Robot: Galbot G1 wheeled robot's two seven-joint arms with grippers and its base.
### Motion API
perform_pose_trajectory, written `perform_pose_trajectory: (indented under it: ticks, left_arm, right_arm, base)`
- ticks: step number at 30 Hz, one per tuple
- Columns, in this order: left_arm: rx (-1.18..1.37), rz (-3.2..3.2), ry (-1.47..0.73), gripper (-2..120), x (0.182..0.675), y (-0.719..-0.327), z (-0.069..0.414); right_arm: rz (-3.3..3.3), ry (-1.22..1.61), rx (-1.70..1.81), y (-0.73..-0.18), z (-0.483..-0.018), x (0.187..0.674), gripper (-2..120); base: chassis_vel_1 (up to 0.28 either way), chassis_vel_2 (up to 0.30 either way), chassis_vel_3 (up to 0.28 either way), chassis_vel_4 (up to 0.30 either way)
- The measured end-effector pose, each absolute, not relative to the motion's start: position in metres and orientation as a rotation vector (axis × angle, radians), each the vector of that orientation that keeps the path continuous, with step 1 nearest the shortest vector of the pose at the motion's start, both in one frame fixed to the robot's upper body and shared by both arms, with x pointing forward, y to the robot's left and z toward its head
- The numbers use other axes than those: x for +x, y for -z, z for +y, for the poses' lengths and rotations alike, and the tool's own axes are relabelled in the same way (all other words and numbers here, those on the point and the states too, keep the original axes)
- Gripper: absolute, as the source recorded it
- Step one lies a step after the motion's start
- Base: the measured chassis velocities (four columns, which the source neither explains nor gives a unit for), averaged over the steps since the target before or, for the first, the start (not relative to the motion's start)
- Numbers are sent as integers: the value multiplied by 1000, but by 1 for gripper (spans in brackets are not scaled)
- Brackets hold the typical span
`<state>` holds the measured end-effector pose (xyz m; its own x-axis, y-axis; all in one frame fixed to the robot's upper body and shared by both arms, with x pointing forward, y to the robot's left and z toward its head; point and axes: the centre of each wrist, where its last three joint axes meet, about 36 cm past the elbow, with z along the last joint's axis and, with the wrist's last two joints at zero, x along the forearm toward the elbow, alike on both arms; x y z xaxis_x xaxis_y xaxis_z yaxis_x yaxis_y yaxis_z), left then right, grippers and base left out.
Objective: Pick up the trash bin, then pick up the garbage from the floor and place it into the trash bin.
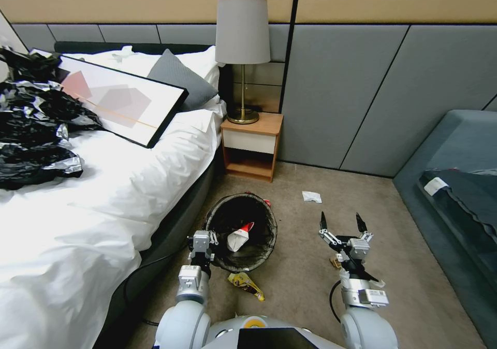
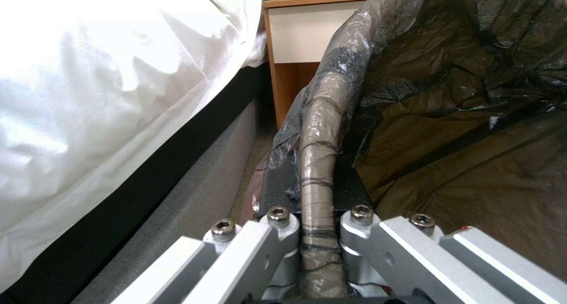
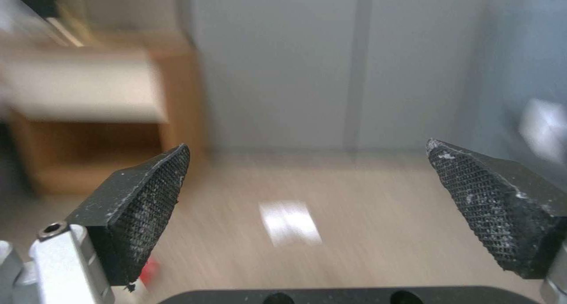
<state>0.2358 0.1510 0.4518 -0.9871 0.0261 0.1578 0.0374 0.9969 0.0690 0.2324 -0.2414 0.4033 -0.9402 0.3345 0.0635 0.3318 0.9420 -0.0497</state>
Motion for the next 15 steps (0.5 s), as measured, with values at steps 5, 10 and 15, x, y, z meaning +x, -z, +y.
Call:
perform_pose_trajectory:
  ticks: [5,10,15]
  left_arm:
    - [-49,-2983,107,1,236,-452,151]
    - [-57,-2983,105,1,236,-451,149]
    - [-59,-2980,111,1,235,-451,149]
  right_arm:
    - [-2872,-46,-573,-391,-248,238,100]
    - [-2791,-32,-584,-372,-259,245,100]
    - [-2694,3,-605,-345,-272,256,100]
  base:
    - [0,0,0,0]
    - [0,0,0,0]
    - [0,0,0,0]
